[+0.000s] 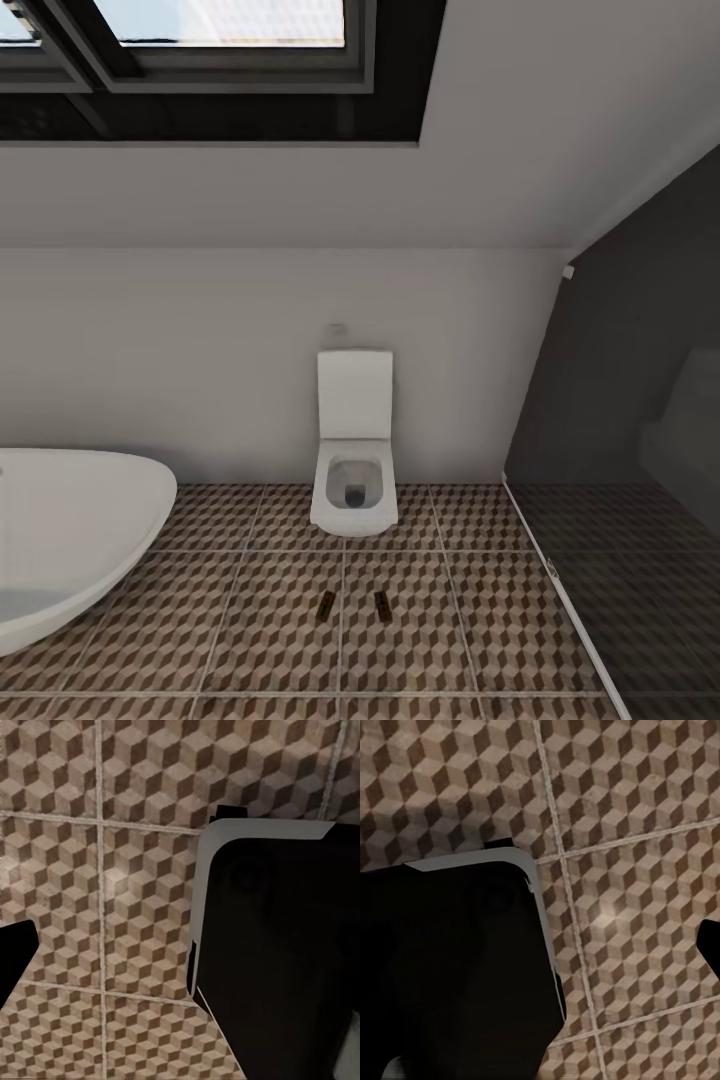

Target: Take the four mousetraps from the cabinet in the bathroom and place them on the bathroom floor. Make sure all four end up on the same floor surface, and ensure that at least two of them are either under or directly next to the same bathroom sink.

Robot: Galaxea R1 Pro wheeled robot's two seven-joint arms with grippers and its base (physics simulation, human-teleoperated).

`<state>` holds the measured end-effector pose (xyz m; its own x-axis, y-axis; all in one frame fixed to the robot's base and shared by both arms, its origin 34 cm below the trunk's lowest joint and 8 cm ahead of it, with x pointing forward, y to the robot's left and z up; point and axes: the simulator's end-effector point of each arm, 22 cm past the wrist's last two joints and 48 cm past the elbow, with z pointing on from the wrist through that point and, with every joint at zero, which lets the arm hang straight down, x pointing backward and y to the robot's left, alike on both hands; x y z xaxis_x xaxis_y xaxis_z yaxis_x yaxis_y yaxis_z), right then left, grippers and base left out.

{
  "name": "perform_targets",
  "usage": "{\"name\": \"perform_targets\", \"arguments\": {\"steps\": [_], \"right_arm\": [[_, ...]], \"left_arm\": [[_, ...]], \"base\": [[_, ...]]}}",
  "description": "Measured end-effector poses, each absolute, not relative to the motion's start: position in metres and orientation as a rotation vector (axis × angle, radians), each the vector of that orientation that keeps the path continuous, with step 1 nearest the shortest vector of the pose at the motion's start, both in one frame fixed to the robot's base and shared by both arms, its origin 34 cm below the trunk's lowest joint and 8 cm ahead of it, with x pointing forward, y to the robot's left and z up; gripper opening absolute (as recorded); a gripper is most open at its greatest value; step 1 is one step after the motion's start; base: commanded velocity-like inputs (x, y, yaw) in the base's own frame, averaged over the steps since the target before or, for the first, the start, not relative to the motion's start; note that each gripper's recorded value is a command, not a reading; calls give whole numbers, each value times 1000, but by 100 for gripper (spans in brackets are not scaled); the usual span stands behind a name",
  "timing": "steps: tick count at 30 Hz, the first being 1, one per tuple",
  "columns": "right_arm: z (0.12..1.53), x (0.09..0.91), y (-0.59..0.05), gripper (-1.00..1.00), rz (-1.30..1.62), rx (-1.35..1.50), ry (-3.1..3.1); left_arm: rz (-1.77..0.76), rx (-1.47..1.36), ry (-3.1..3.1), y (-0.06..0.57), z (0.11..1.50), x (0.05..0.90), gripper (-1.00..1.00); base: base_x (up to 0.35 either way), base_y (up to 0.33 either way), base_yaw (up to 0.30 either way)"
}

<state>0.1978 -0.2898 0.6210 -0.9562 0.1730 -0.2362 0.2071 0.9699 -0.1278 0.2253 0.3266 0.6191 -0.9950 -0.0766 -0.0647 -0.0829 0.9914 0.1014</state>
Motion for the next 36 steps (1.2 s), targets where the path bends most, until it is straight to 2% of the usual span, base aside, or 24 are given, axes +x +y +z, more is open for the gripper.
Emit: {"name": "perform_targets", "arguments": {"steps": [18,36], "right_arm": [[618,186,-287,100,-215,282,2949],[619,188,-286,100,-214,283,2946]], "left_arm": [[278,-125,3078,342,621,219,100],[262,-115,3169,327,618,149,100]], "base": [[0,0,0],[0,0,0]]}}
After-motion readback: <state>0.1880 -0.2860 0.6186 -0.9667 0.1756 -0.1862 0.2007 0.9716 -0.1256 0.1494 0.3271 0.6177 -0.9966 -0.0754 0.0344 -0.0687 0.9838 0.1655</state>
